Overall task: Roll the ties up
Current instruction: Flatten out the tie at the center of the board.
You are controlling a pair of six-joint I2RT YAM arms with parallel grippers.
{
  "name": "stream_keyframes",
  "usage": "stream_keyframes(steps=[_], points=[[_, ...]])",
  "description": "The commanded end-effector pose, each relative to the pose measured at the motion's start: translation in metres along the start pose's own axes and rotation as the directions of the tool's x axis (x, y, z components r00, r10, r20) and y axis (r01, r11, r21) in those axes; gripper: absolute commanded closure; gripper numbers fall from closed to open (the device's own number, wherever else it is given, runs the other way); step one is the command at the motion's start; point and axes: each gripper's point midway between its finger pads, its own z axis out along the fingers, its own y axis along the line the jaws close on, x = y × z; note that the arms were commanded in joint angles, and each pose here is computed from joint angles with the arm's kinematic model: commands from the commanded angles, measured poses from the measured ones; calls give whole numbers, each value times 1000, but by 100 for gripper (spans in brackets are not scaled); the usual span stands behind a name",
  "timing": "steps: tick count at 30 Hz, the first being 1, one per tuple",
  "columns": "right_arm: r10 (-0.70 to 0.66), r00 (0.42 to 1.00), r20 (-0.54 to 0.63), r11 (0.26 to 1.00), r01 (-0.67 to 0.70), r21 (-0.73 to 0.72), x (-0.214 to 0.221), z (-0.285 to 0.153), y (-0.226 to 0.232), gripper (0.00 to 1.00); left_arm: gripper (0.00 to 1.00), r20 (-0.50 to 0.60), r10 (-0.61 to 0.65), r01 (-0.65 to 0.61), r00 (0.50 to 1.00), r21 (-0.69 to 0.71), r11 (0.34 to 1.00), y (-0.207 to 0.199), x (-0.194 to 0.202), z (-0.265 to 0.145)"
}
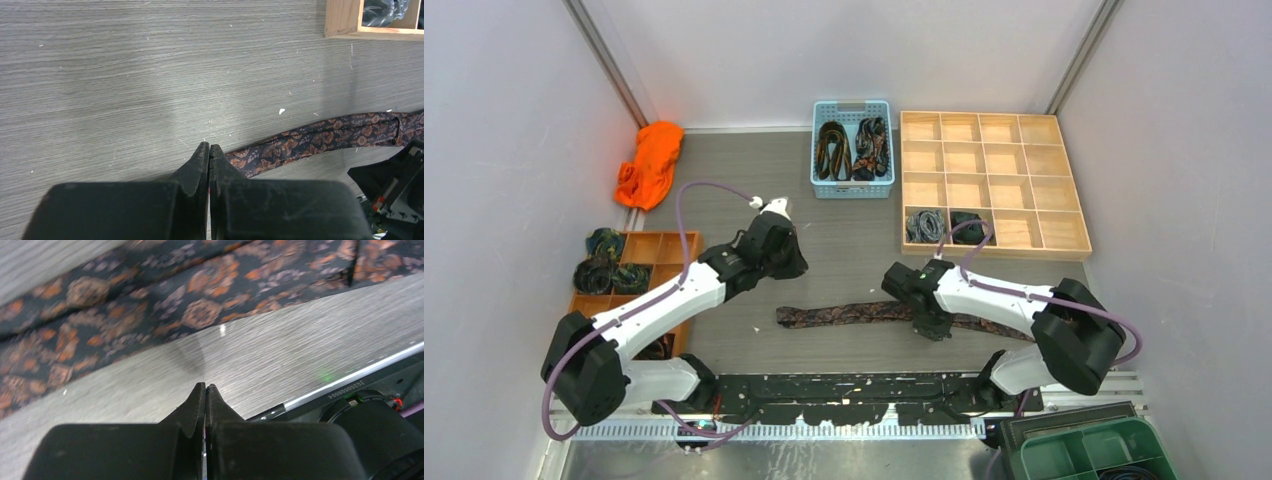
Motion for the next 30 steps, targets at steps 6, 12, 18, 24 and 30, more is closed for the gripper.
stream_keyframes(steps=[6, 12, 18, 24, 30], points=[[223, 972, 78, 970, -230, 82, -30, 16, -28, 99, 100, 67, -17, 12, 998, 75, 997, -13, -15, -10], [211, 975, 67, 968, -218, 121, -49, 24, -30, 99, 100, 66, -13, 9, 998, 60, 998, -9, -14, -12], [206, 978, 25, 972, -207, 112, -70, 39, -23, 99, 100, 65, -5, 5, 998, 3, 1000, 8, -7, -14], [170, 985, 1, 981, -169, 93, -95, 57, -4, 99, 100, 64, -11, 14, 998, -43, 999, 22, -5, -13], [120, 993, 7, 990, -121, 67, -134, 68, 22, 99, 100, 40, -14, 19, 999, -109, 994, 41, -8, -5]])
